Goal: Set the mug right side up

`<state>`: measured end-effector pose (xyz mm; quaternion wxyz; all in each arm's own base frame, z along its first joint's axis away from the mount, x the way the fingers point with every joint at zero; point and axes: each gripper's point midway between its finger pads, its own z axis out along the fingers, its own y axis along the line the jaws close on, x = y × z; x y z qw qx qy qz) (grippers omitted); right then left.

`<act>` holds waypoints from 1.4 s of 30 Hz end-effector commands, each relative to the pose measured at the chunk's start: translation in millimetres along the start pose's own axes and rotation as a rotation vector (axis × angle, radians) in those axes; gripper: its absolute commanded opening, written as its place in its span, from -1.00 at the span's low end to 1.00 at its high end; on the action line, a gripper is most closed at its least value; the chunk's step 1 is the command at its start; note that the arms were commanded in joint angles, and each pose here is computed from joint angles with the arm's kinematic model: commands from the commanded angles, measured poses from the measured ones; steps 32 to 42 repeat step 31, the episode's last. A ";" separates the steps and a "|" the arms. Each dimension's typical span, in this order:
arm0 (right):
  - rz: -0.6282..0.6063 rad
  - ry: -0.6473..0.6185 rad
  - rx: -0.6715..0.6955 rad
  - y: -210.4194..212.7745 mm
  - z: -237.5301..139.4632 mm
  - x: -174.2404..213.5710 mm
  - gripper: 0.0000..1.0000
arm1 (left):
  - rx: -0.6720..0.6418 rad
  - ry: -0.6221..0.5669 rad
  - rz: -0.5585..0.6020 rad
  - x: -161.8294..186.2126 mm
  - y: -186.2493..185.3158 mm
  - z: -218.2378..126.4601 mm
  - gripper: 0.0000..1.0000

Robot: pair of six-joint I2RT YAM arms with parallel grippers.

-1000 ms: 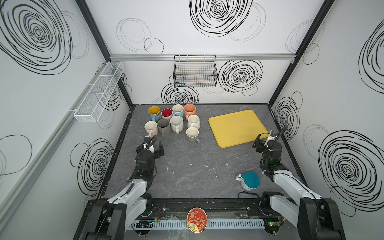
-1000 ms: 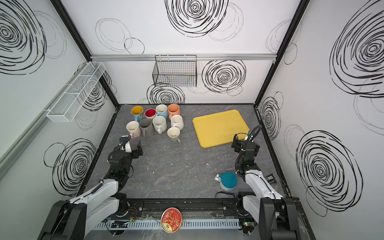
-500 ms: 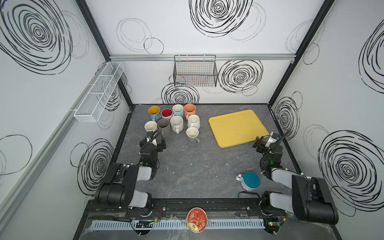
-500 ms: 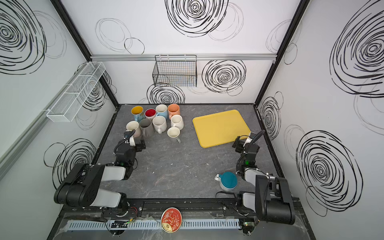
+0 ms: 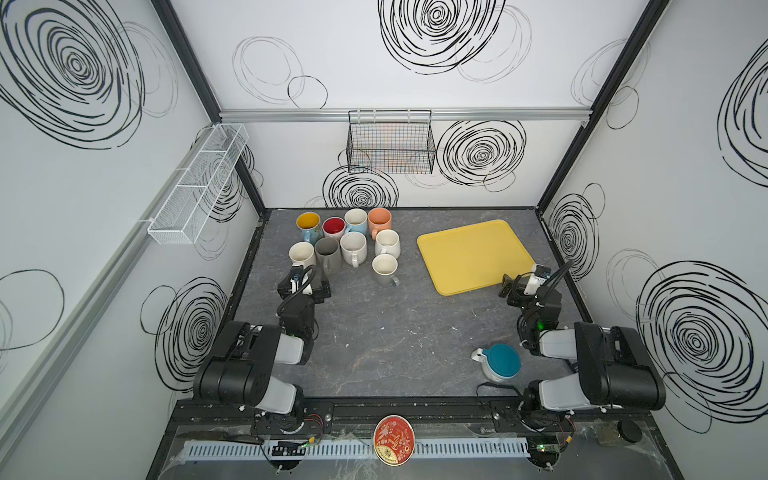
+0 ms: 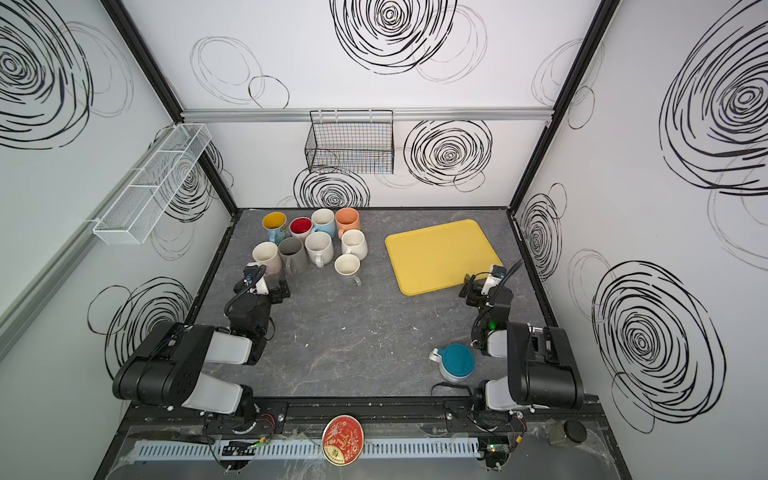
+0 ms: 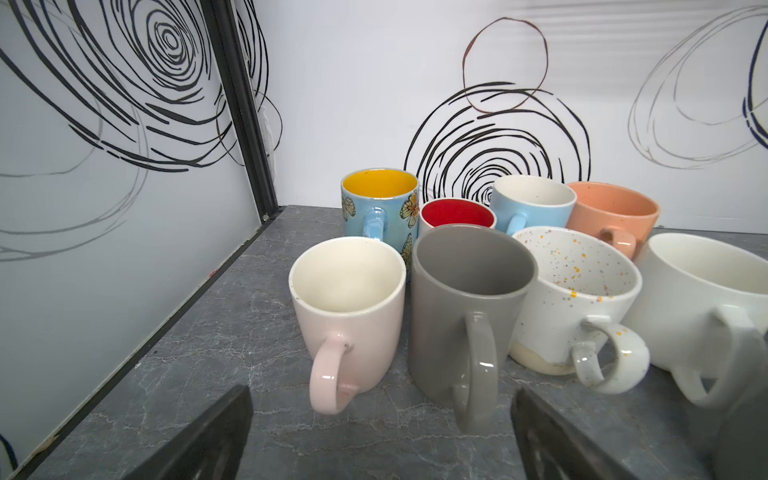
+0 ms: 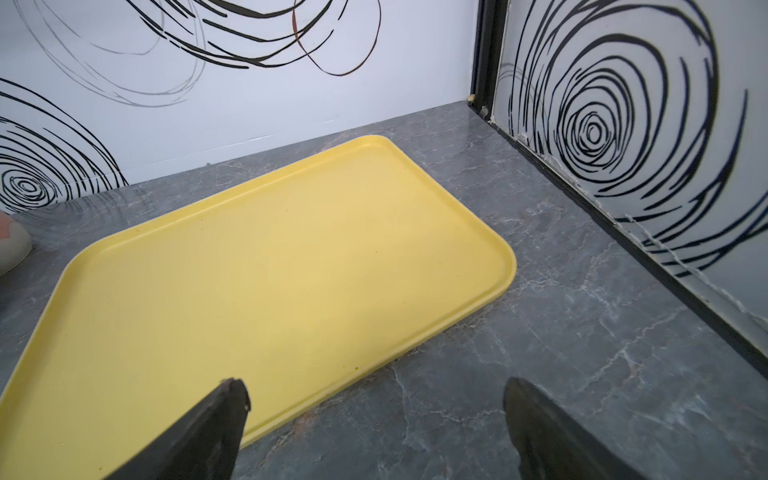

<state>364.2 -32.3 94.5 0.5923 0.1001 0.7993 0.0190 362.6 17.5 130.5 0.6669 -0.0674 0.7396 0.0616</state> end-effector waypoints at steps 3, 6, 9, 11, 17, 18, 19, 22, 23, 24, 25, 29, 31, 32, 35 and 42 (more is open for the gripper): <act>-0.050 -0.014 0.035 6.0 10.5 -13.1 1.00 | -0.006 -0.060 -0.010 -15.0 1.8 0.8 0.98; -0.050 -0.014 0.035 5.9 10.5 -12.8 1.00 | -0.007 -0.061 -0.010 -15.7 1.9 1.1 0.98; -0.052 -0.016 0.036 6.2 10.2 -13.3 1.00 | -0.007 -0.060 -0.010 -15.3 1.9 1.1 0.98; -0.052 -0.015 0.036 6.5 10.3 -13.1 1.00 | -0.008 -0.060 -0.010 -15.4 2.1 1.1 0.98; -0.061 -0.017 0.040 7.4 10.2 -13.1 1.00 | -0.007 -0.060 -0.010 -15.6 1.5 1.5 0.98; -0.060 -0.016 0.041 7.2 10.3 -12.8 1.00 | -0.008 -0.058 -0.010 -14.8 1.7 1.4 0.98; -0.061 -0.017 0.040 7.5 10.0 -13.1 1.00 | -0.008 -0.058 -0.010 -15.0 1.8 1.7 0.98; -0.060 -0.016 0.040 7.5 10.2 -12.9 1.00 | -0.009 -0.053 -0.008 -14.1 1.6 2.7 0.98; -0.060 -0.015 0.041 7.1 10.4 -12.6 1.00 | -0.008 -0.046 -0.007 -13.2 1.0 4.0 0.98; -0.060 -0.016 0.041 7.3 10.3 -12.8 1.00 | -0.008 -0.041 -0.008 -12.9 1.0 5.9 0.98; -0.061 -0.015 0.040 7.7 10.3 -12.4 1.00 | -0.005 -0.037 -0.008 -12.4 0.9 6.2 0.98; -0.061 -0.015 0.041 7.2 10.4 -12.5 1.00 | -0.006 -0.047 -0.010 -13.8 1.3 3.8 0.98; -0.060 -0.015 0.041 7.3 10.4 -12.5 1.00 | -0.006 -0.047 -0.010 -13.9 1.4 3.7 0.98; -0.060 -0.015 0.041 7.3 10.4 -12.5 1.00 | -0.006 -0.047 -0.010 -13.9 1.4 3.7 0.98; -0.060 -0.015 0.041 7.3 10.4 -12.5 1.00 | -0.006 -0.047 -0.010 -13.9 1.4 3.7 0.98; -0.060 -0.015 0.041 7.3 10.4 -12.5 1.00 | -0.006 -0.047 -0.010 -13.9 1.4 3.7 0.98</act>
